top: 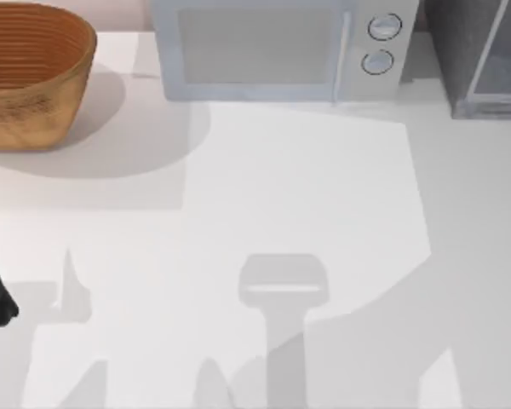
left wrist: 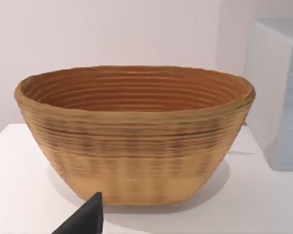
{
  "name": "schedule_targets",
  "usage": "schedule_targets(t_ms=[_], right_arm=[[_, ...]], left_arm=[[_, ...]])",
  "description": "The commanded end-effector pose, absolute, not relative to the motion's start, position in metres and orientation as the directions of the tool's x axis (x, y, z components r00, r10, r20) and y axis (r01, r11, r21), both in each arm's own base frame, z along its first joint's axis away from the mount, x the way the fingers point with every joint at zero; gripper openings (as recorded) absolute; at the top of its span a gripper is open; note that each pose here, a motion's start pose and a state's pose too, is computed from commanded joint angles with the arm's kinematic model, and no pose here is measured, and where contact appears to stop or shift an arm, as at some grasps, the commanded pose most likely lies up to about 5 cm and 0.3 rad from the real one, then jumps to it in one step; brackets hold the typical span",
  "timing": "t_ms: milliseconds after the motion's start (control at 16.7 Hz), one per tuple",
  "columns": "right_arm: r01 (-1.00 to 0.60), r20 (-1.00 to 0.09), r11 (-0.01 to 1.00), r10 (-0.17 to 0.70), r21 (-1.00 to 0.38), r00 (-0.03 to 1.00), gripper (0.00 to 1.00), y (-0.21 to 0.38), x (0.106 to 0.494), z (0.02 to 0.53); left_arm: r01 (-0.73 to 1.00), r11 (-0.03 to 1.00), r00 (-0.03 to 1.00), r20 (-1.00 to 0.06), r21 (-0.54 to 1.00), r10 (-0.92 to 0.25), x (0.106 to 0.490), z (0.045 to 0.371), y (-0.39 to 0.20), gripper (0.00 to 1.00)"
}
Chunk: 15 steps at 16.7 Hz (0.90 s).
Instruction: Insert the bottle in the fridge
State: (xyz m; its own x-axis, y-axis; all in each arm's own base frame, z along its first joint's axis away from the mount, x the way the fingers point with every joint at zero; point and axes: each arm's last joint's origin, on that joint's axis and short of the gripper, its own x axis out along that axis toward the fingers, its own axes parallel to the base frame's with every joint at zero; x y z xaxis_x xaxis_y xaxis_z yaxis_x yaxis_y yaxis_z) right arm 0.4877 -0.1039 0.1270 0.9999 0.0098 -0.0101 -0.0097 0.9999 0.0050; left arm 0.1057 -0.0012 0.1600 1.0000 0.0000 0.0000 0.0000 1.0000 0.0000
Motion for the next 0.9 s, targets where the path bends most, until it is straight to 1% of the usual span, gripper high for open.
schedule_targets(t_ms=[180,480,900], right_arm=[[-0.010,-0.009,1.000,0.010,0.005,1.000,0.01,-0.103,0.502,0.128],[-0.010,-0.009,1.000,0.010,0.005,1.000,0.01,-0.102,0.504,0.129],[-0.010,-0.009,1.000,0.010,0.005,1.000,0.53,-0.102,0.504,0.129]], left_arm=[[0.000,1.000,1.000,0.000,0.000,0.000,0.106,0.160,-0.001,1.00],[0.000,1.000,1.000,0.000,0.000,0.000,0.106,0.160,-0.001,1.00],[0.000,1.000,1.000,0.000,0.000,0.000,0.106,0.160,-0.001,1.00]])
